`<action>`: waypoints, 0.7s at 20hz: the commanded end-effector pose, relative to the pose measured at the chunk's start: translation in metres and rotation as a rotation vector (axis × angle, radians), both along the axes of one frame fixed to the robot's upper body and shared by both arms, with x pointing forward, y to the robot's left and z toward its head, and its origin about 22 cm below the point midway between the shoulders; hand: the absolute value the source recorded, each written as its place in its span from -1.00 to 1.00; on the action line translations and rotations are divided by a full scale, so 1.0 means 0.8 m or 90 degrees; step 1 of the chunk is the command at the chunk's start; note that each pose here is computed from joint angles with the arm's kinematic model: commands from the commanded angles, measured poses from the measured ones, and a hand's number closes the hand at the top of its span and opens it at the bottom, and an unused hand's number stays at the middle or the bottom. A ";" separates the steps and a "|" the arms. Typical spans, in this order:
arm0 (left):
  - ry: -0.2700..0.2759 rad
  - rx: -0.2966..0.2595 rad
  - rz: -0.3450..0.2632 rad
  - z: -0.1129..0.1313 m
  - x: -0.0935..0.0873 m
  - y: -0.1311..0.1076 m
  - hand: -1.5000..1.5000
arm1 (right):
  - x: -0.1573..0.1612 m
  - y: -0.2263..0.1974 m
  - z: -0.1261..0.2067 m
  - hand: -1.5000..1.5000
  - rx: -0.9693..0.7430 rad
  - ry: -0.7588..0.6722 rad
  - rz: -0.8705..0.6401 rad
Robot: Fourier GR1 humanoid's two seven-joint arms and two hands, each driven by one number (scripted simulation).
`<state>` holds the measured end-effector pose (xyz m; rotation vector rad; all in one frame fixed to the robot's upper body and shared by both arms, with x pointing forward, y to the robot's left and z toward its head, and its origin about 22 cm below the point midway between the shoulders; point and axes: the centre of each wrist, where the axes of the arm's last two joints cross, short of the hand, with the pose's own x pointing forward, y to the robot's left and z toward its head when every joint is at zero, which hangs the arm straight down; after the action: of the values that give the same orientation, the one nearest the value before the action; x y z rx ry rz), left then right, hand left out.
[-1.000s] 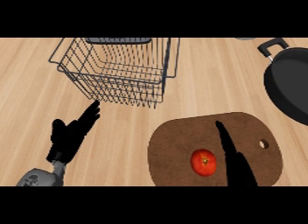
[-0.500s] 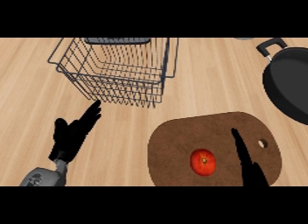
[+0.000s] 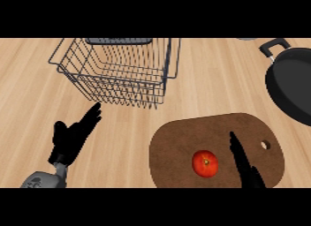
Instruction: Pick the tomato from the cutting board and place it in the pot
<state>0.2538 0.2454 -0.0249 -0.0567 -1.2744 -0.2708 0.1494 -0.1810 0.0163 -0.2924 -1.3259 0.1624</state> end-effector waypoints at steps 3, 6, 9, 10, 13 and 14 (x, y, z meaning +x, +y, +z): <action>0.000 0.005 -0.004 -0.009 -0.012 -0.003 0.00 | 0.028 -0.019 -0.040 -1.00 0.080 0.002 -0.023; -0.004 0.002 0.000 -0.003 0.002 -0.024 0.00 | 0.021 -0.005 -0.065 -1.00 0.103 -0.009 -0.019; 0.006 -0.002 0.006 -0.007 0.009 0.000 0.00 | 0.018 -0.001 -0.089 -1.00 0.134 0.016 -0.010; -0.004 -0.001 -0.014 0.006 0.006 0.011 0.00 | 0.006 0.015 -0.070 -1.00 0.129 0.008 -0.009; 0.000 0.006 -0.012 -0.008 -0.002 0.006 0.00 | 0.034 0.019 -0.102 1.00 0.105 0.003 0.011; -0.014 0.014 -0.011 0.008 0.004 0.007 0.00 | 0.017 0.021 -0.097 1.00 0.010 -0.017 0.058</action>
<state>0.2579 0.2488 -0.0259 -0.0553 -1.2765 -0.2799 0.1656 -0.1747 -0.0426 -0.1700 -1.3776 0.0742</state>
